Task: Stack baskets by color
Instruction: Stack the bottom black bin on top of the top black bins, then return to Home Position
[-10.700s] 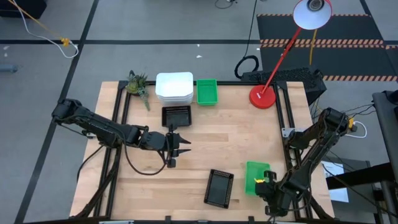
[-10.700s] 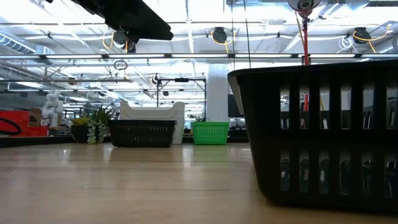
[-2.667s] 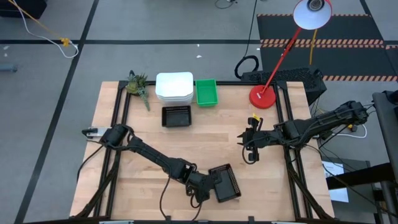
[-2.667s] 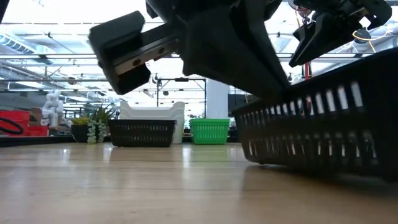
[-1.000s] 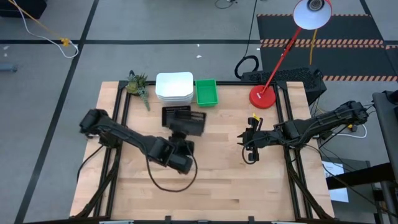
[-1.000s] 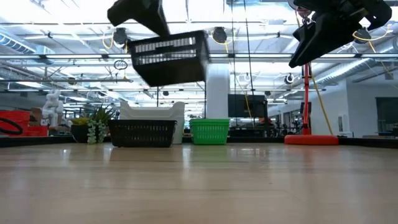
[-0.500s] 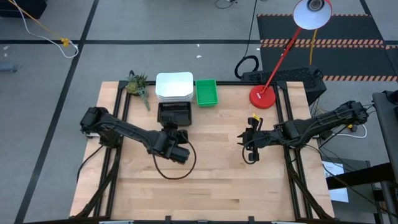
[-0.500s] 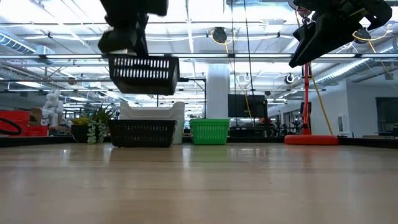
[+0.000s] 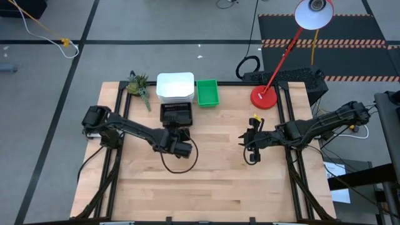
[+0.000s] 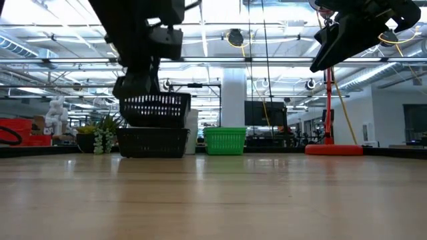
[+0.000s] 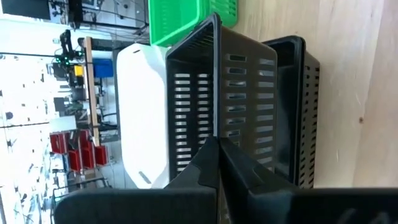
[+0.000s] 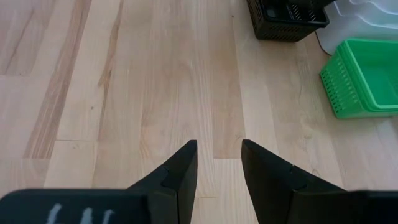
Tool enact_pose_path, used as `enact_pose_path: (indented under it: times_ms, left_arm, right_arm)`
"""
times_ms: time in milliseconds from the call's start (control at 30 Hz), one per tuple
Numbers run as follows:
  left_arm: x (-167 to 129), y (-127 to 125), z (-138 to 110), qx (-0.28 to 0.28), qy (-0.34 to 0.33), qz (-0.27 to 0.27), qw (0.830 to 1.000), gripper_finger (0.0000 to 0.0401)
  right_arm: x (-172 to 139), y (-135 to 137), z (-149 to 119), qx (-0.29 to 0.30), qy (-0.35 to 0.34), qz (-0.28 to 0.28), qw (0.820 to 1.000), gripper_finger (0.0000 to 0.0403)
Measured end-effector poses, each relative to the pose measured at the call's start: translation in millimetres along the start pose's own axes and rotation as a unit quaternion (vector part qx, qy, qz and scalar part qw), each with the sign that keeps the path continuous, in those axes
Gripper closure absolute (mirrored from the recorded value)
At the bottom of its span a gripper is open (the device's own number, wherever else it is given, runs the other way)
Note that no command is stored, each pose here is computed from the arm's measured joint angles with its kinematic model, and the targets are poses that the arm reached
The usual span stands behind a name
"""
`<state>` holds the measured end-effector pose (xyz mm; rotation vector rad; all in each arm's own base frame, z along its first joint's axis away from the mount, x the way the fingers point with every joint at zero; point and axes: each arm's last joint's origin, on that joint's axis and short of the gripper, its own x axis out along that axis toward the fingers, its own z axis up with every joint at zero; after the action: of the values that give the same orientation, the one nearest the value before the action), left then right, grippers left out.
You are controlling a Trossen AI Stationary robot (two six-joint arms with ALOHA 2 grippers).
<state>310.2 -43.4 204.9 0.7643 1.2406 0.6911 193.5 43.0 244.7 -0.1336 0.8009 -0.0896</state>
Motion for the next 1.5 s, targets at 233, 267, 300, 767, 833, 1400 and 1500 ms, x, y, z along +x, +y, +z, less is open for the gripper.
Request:
enact_pose_path:
  times_ms: [233,267,300,767,833,1400,1500]
  left_arm:
    - [18,-4,-1,-0.003,-0.003,-0.007,1.000,0.0393]
    - [20,-4,0,-0.005,-0.004,-0.010,1.000,0.0393]
    - [21,-4,0,-0.006,-0.002,-0.015,1.000,0.0393]
    - [29,0,1,-0.041,0.006,-0.041,0.998,0.0291]
    - [28,-1,2,-0.043,0.003,-0.041,0.998,0.0271]
    - [-53,74,-22,-0.177,-0.146,-0.090,0.969,0.0242]
    - [-67,93,-35,-0.212,-0.173,-0.095,0.957,0.0242]
  right_arm:
    - [0,0,0,0.000,0.000,0.000,1.000,0.0283]
    - [0,0,0,0.000,0.000,0.000,1.000,0.0283]
    - [0,0,0,0.000,0.000,0.000,1.000,0.0283]
    - [0,0,0,0.000,0.000,0.000,1.000,0.0283]
    - [0,0,0,0.000,0.000,0.000,1.000,0.0283]
    - [0,1,6,-0.008,-0.030,0.003,1.000,0.0283]
    - [0,1,8,-0.009,-0.038,0.003,0.999,0.0286]
